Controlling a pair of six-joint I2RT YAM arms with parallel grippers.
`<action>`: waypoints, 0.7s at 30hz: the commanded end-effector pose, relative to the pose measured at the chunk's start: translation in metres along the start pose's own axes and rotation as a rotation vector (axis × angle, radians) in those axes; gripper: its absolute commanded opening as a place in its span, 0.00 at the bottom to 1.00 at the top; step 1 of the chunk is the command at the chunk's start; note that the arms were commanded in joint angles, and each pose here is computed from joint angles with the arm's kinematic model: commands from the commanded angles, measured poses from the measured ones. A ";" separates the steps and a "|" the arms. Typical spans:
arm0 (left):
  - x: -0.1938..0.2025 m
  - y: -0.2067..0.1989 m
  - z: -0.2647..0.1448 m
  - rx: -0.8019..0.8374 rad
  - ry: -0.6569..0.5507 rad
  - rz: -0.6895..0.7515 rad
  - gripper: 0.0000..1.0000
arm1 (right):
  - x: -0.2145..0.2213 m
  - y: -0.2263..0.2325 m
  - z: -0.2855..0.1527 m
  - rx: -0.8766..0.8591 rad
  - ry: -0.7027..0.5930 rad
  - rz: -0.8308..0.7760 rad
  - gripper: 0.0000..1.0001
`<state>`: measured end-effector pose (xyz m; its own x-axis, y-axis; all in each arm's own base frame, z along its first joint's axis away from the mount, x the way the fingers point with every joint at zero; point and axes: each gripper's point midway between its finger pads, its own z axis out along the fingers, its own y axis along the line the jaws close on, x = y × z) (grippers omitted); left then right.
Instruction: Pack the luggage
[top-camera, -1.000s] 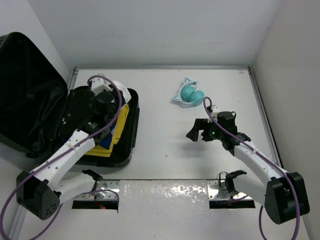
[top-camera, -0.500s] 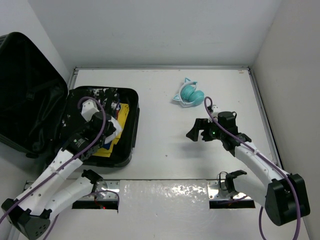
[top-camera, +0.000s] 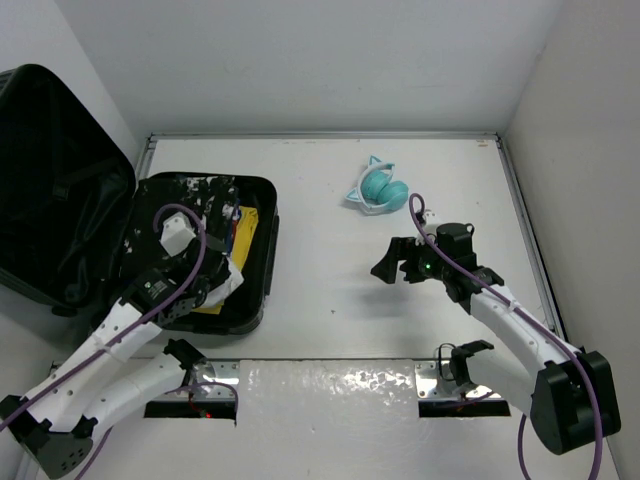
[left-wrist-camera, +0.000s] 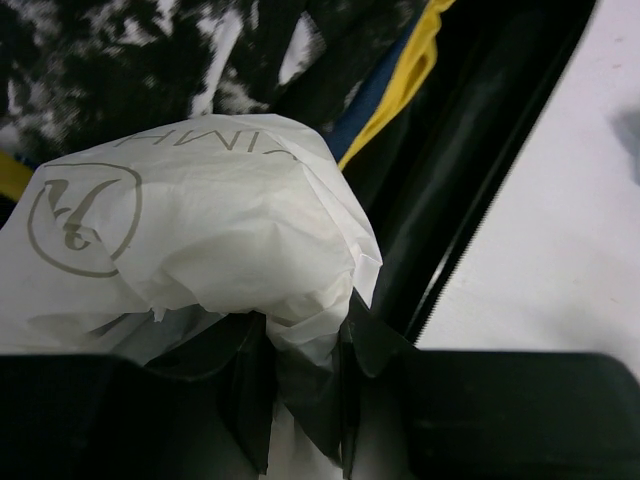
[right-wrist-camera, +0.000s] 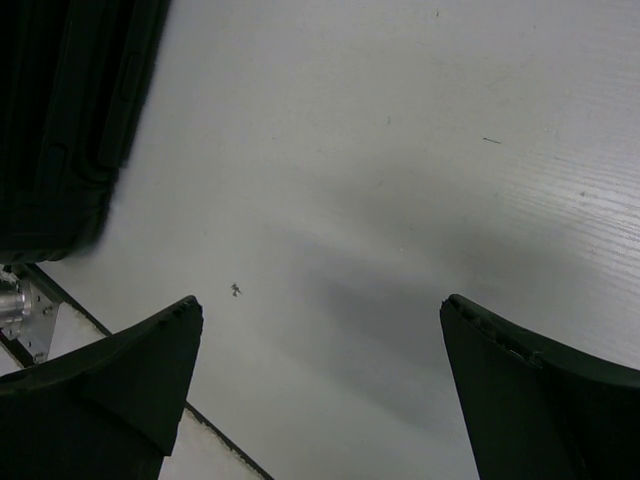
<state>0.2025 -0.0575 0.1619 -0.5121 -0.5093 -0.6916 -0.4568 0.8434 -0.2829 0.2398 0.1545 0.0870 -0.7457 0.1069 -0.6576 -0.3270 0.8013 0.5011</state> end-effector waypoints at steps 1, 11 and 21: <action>0.014 0.014 0.003 -0.115 0.068 0.014 0.00 | -0.024 0.013 -0.002 -0.046 -0.058 -0.053 0.99; 0.065 0.011 0.016 -0.088 0.247 0.095 0.00 | -0.016 0.014 0.002 -0.078 -0.041 -0.040 0.99; 0.113 -0.014 0.011 -0.038 0.366 0.183 0.00 | -0.009 0.012 0.004 -0.076 -0.013 -0.041 0.99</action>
<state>0.1766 -0.0980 0.0985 -0.7512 -0.3565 -0.5556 -0.3660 0.9254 -0.0989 0.2373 0.1612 0.0865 -0.7549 0.0908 -0.6495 -0.3562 0.7747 0.5224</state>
